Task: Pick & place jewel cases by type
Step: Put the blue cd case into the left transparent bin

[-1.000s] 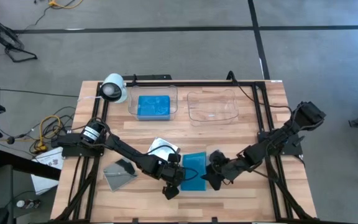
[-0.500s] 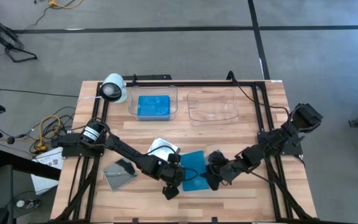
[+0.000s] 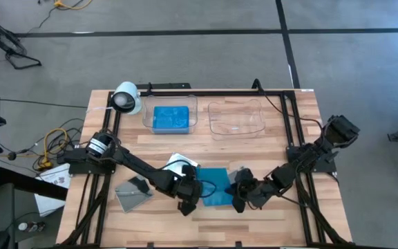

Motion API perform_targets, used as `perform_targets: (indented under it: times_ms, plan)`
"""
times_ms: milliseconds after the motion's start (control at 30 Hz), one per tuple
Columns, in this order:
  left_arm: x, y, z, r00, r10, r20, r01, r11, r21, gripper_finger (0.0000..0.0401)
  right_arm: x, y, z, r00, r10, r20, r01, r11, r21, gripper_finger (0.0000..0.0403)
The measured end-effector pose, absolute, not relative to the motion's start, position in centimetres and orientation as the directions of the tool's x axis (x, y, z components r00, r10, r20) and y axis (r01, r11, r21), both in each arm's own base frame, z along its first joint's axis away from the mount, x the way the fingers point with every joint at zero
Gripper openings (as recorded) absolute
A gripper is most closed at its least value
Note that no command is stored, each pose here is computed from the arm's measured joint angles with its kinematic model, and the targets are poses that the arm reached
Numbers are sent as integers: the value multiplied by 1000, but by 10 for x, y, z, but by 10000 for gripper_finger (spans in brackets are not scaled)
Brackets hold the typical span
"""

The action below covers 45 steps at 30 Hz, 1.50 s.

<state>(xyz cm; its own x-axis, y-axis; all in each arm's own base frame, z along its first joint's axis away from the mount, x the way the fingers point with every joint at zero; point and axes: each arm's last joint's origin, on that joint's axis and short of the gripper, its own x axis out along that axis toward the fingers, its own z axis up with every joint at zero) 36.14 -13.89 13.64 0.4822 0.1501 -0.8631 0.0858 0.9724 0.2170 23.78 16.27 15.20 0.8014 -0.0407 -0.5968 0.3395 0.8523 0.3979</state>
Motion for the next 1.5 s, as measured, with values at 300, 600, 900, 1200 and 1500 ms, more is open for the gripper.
perform_targets:
  times_ms: [300, 600, 900, 1200, 1500]
  plan:
    - [343, -143, 185, 565, 262, -783, -17, 952, 306, 129, 227, 173, 151, 823, -119, -556, 341, 886, 315, 51]
    - [308, -137, 226, 759, 204, -618, -82, 972, 220, 147, 220, 180, 154, 853, -184, -489, 337, 909, 246, 50]
    - [253, -111, 199, 964, 46, -263, -69, 994, -81, 222, 220, 183, 157, 872, -218, -438, 335, 919, 207, 33]
    - [245, -106, 183, 983, 42, -180, -66, 989, -129, 255, 231, 183, 168, 914, -180, -363, 262, 946, 191, 40]
    - [259, -101, 177, 993, -13, -115, -6, 987, -159, 262, 238, 181, 174, 933, -145, -329, 217, 957, 193, 40]
